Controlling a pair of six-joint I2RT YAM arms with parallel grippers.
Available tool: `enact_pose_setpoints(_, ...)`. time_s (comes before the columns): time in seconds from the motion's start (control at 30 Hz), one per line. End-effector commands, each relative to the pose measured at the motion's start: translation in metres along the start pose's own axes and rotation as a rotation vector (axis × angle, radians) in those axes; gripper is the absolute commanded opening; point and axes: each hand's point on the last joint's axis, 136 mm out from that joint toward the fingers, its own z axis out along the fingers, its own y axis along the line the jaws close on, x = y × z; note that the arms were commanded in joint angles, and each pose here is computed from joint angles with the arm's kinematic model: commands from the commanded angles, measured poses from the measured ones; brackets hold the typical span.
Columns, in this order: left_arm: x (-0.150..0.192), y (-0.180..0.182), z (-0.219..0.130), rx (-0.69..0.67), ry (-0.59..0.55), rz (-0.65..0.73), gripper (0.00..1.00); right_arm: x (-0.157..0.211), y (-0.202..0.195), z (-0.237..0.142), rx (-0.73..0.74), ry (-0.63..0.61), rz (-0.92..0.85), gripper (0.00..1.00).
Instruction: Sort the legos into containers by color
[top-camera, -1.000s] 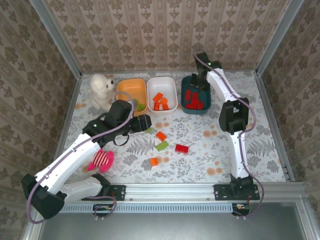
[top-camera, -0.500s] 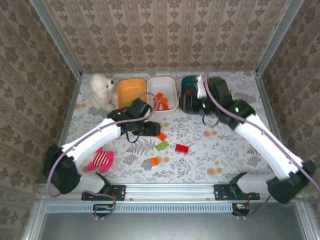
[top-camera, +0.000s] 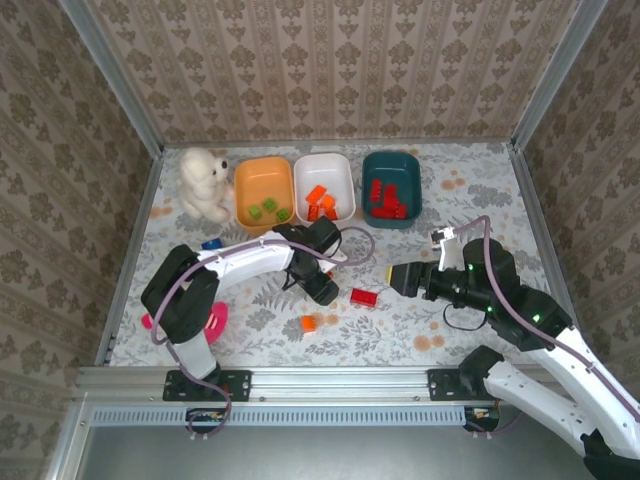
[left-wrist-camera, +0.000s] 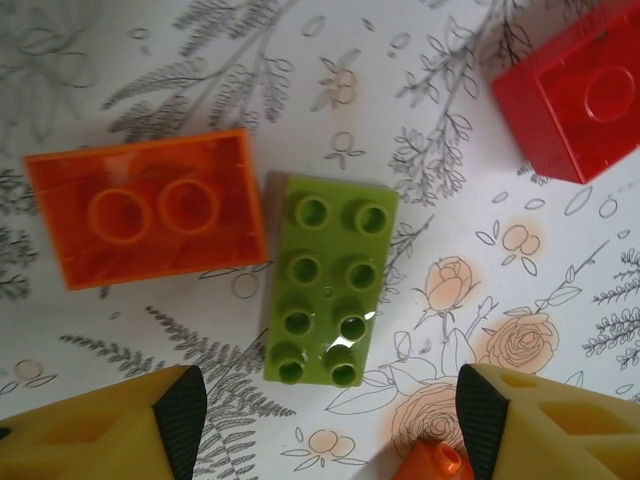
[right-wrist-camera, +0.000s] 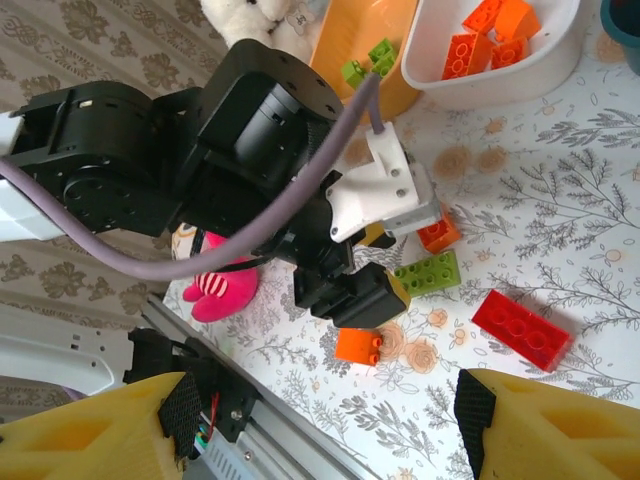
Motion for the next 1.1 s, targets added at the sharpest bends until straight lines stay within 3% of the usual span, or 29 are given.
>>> enact_pose_setpoints(0.0,0.001,-0.003,0.005,-0.008,0.04,0.089,0.71,0.0,-0.001,-0.006,0.024,-0.002,0.034,0.71)
enact_pose_setpoints(0.37,0.006,0.006,0.035,-0.058,0.123,0.074,0.72,-0.005,0.002,0.002,0.026,0.017,0.032,0.71)
enact_pose_setpoints(0.67,0.008,-0.002,0.047,-0.044,0.152,0.082,0.4,-0.008,0.0,0.001,0.045,0.007,0.036,0.71)
enact_pose_setpoints(0.77,0.007,-0.001,0.046,-0.052,0.149,0.075,0.37,-0.008,-0.001,0.002,0.052,0.009,0.038,0.71)
enact_pose_setpoints(0.93,-0.001,-0.008,0.02,-0.067,0.097,0.073,0.32,-0.011,-0.003,0.002,0.068,-0.001,0.042,0.71)
enact_pose_setpoints(1.07,-0.019,-0.014,-0.037,-0.073,-0.043,0.02,0.31,-0.021,0.002,-0.003,0.07,-0.037,0.033,0.7)
